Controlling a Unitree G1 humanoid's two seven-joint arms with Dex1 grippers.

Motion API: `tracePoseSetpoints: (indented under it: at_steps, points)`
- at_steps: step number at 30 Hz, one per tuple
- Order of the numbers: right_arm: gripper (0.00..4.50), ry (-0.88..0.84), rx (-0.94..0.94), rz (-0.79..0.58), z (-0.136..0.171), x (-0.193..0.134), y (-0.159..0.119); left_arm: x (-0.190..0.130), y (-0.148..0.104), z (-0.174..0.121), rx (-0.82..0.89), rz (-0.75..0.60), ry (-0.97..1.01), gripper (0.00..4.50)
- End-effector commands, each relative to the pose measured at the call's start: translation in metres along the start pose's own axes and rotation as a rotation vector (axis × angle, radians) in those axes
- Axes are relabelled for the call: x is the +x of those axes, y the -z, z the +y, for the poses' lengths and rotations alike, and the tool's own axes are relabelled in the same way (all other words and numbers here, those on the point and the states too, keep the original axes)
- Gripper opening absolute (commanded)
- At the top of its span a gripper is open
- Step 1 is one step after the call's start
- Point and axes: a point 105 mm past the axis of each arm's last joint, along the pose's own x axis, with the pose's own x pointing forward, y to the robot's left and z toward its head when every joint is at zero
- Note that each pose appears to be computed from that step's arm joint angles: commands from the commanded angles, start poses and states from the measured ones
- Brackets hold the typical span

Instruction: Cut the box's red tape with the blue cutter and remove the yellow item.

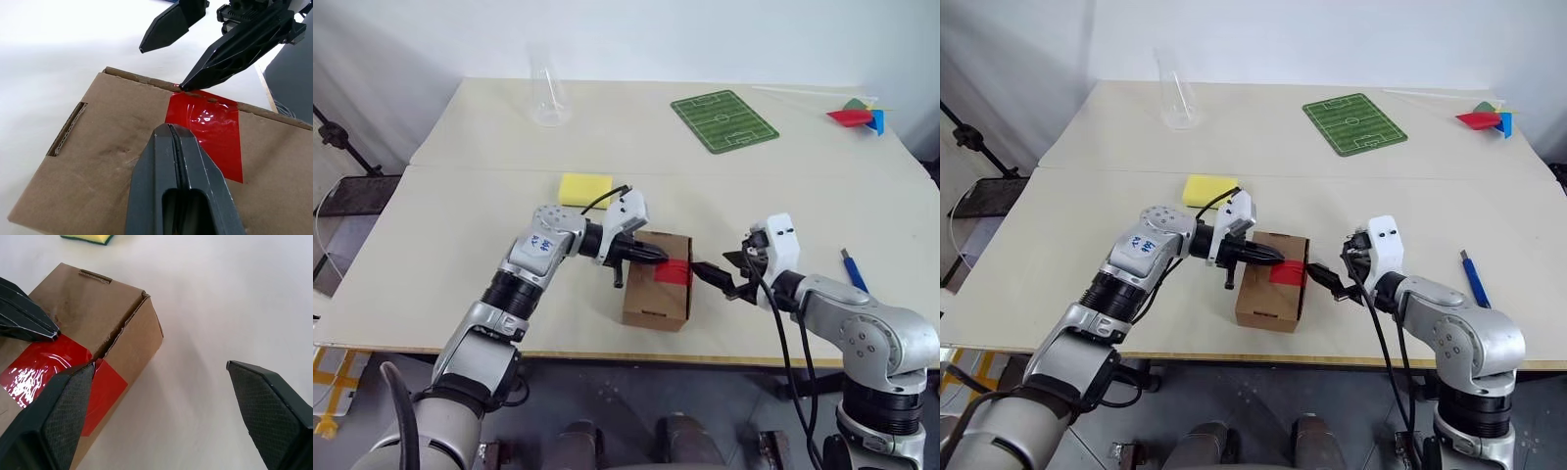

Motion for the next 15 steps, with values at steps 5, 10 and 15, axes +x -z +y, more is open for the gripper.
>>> tracePoseSetpoints:
  at_steps: [5,10,15]
  points:
    - [4.47,0.179,-0.178,0.113,-0.02,-0.004,-0.002,-0.001,0.024,-0.001,-0.037,0.083,-0.019,0.0]
    - [4.47,0.217,-0.357,0.204,-0.017,0.0,-0.009,-0.001,0.028,-0.002,-0.044,0.098,-0.021,0.0]
    - [4.47,0.172,-0.434,0.246,-0.012,0.007,-0.003,0.0,0.03,0.0,-0.041,0.105,-0.038,0.0]
